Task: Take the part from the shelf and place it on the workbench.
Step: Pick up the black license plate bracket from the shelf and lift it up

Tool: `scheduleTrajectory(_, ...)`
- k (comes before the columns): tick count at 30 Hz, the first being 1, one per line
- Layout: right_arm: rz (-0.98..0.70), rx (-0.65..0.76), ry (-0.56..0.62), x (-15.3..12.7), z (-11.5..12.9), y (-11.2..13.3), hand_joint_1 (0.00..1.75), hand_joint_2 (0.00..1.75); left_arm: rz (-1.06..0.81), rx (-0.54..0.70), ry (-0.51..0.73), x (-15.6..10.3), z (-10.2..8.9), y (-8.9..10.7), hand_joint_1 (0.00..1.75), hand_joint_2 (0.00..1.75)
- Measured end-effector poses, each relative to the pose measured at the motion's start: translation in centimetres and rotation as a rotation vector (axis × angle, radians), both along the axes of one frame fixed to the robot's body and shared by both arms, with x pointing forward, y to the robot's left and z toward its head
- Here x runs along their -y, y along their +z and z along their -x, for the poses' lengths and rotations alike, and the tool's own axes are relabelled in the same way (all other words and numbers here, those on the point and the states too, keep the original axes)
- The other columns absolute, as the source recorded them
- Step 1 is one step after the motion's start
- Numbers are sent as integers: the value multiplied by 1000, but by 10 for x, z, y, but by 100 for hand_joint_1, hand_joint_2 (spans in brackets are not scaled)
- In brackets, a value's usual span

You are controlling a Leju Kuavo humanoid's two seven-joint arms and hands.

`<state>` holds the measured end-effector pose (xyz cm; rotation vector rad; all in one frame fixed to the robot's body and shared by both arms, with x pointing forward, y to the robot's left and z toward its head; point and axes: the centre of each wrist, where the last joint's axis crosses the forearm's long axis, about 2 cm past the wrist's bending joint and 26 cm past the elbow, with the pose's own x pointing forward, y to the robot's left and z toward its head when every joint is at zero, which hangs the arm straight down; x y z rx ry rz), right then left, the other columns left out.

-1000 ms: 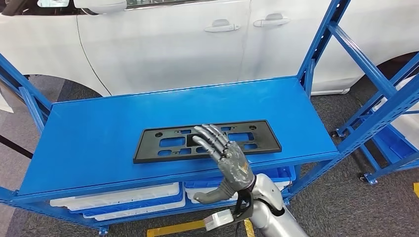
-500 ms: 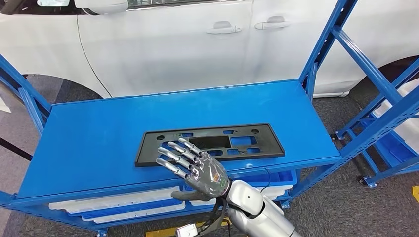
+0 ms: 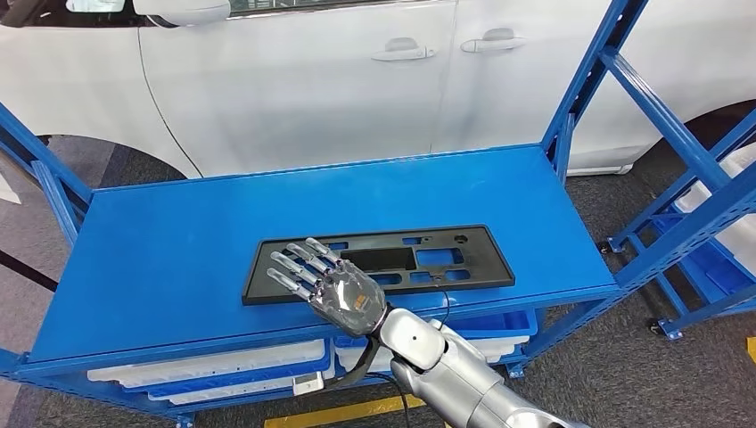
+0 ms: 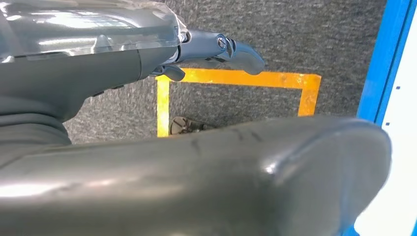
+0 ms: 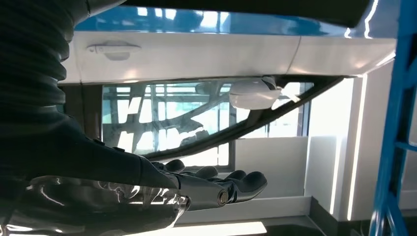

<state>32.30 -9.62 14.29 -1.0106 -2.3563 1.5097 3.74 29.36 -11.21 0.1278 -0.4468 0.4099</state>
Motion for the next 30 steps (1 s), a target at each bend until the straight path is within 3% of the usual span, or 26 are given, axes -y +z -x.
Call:
scheduleTrajectory(11,136,-17,-41,-13,-5,-18,0,175,-7,-8,-3,0,2,0,0,0)
scheduleTrajectory(30,224,-14,-199,2,-23,-28,0,175,-6,-3,-27,-2,2,0,0,0)
